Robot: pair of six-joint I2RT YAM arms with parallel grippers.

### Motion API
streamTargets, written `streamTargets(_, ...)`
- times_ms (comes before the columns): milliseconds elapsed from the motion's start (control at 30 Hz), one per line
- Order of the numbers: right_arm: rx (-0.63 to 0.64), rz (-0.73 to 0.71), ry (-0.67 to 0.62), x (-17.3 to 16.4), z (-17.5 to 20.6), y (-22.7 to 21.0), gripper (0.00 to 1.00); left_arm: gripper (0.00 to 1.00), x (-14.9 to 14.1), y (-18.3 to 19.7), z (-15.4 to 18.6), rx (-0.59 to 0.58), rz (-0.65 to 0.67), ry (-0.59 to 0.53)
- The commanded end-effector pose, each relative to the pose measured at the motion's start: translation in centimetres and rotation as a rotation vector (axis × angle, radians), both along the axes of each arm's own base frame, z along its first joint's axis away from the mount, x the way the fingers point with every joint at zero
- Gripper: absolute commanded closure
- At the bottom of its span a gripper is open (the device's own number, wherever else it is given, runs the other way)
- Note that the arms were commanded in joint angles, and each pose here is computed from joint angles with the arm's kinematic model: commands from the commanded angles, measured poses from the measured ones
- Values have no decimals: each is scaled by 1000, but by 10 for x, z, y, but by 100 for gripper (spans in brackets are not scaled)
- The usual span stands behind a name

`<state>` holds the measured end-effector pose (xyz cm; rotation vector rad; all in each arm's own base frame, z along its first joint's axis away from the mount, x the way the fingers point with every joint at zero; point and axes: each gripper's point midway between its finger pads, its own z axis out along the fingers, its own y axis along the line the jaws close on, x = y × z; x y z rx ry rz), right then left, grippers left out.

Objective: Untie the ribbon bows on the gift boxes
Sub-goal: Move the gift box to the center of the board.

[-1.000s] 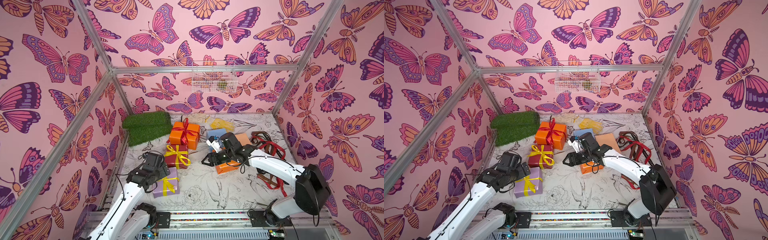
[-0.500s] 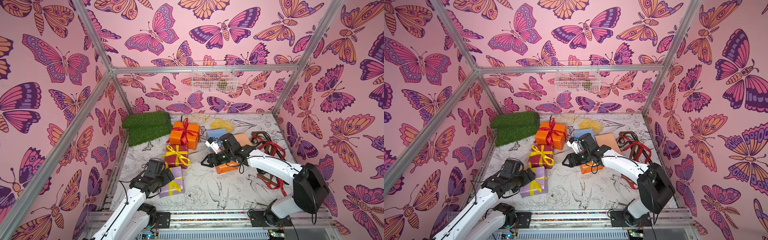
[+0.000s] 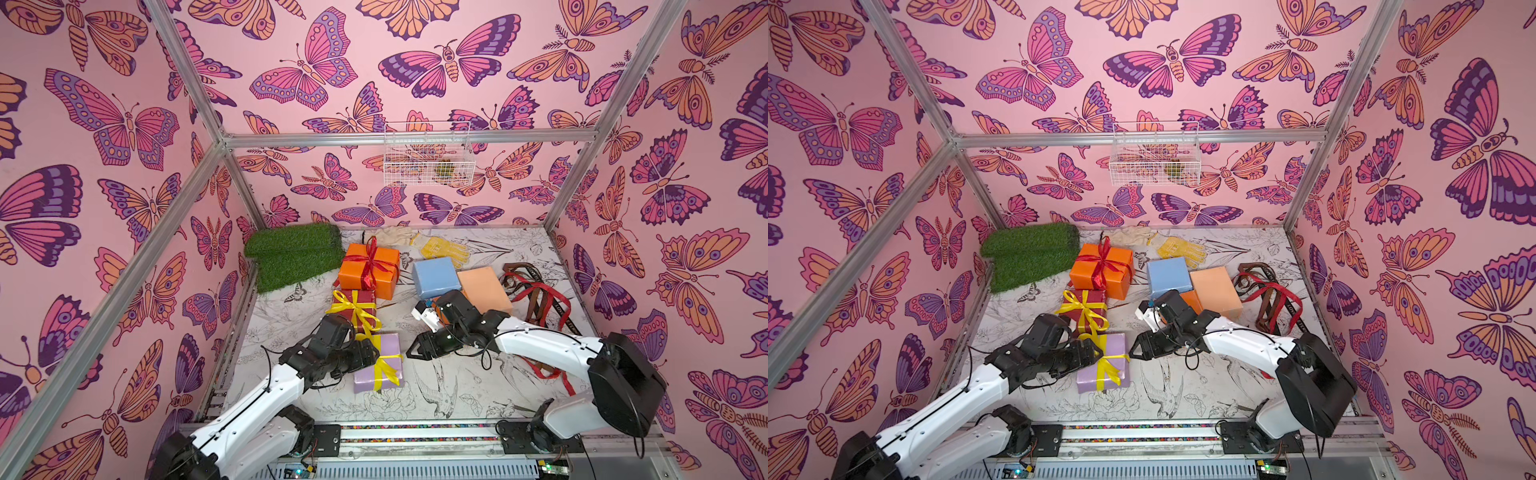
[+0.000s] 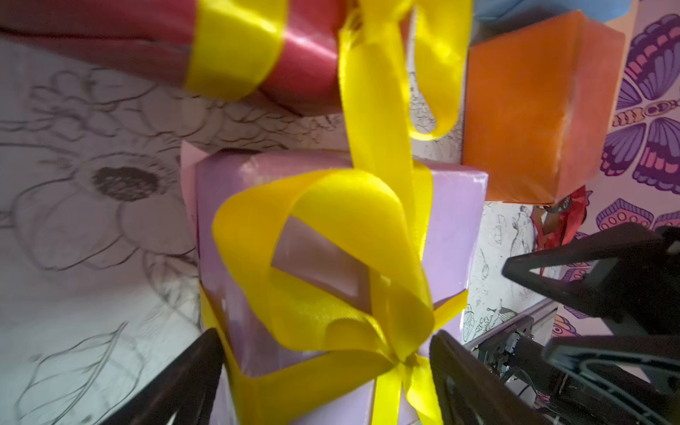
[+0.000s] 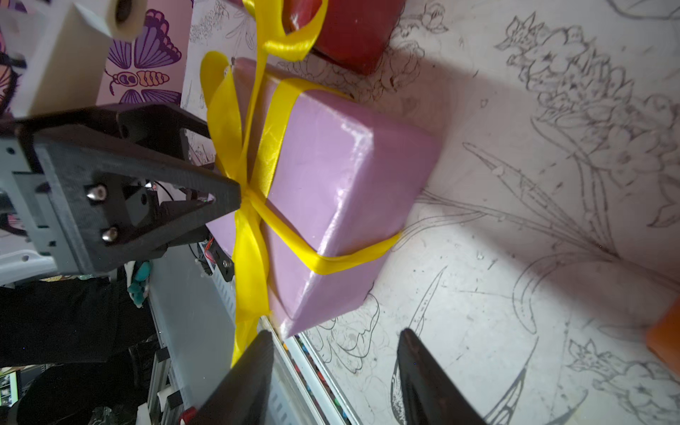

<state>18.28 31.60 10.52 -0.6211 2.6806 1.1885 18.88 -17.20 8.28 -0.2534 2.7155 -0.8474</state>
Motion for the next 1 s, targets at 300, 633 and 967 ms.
streamTargets(300,-48,-143,-48,16,1,-13,51,15,29,-89,23,-167,-170,-106)
streamTargets(633,-274,-131,-269,33,40,-55,49,12,48,-68,54,-141,-145,-217)
streamTargets(967,-191,-199,-229,61,41,-19,62,22,41,-42,27,-19,-143,-178)
